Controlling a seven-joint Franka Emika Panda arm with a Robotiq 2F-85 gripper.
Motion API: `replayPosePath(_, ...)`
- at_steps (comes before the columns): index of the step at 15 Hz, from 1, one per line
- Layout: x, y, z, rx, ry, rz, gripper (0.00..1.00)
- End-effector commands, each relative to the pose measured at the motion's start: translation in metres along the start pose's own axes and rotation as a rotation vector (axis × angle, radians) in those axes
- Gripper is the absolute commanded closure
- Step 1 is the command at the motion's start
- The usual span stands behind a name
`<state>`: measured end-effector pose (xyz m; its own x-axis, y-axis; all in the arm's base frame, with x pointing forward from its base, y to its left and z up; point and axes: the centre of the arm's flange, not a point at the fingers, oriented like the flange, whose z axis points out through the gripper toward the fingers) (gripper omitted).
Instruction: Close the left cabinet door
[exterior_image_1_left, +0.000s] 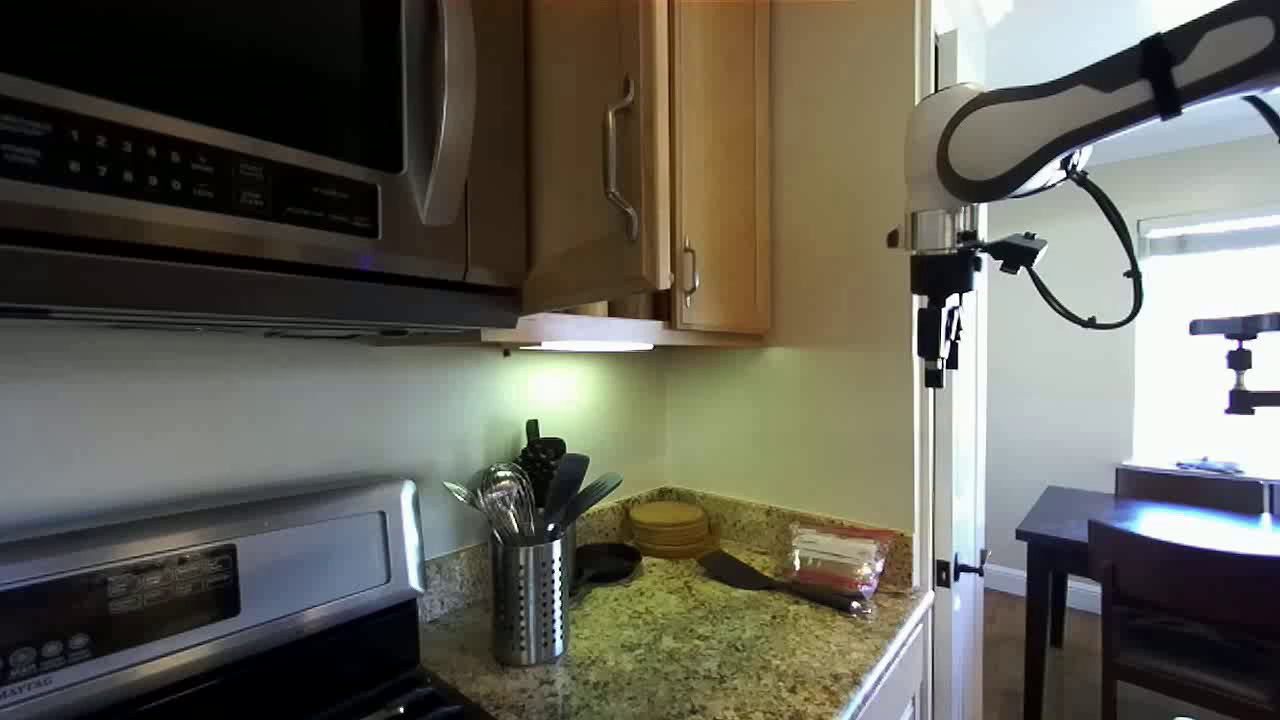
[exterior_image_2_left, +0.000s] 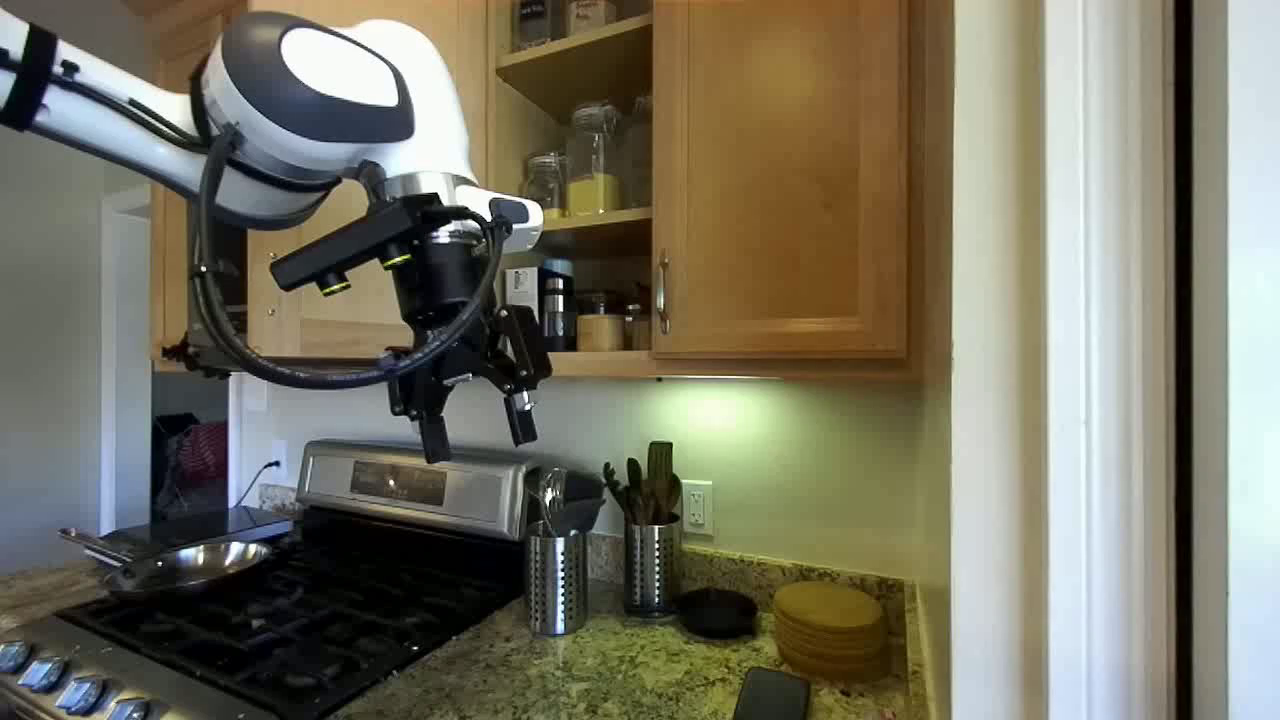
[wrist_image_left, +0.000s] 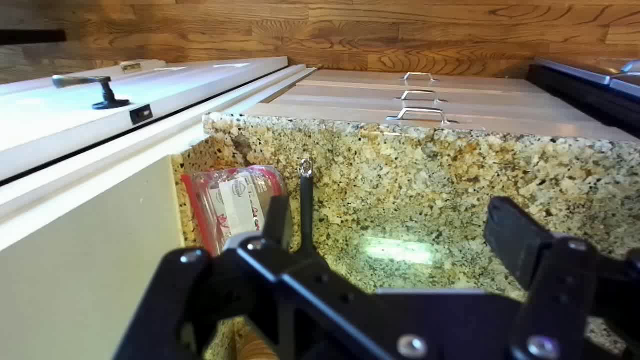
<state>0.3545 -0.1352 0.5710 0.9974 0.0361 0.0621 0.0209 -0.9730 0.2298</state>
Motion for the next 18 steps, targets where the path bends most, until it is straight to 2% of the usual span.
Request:
replayPosePath(1,0.0,0.0,0.0,0.0,0.0,0.0,0.0)
replayPosePath(8,0.0,0.0,0.0,0.0,0.0,0.0,0.0)
replayPosePath(11,-0.003,-0.007,-0.011,0.016,0.018,-0.029,0.0)
replayPosePath(18,-0.015,-0.046,-0.082,0.051,0.178,-0.138,0.0)
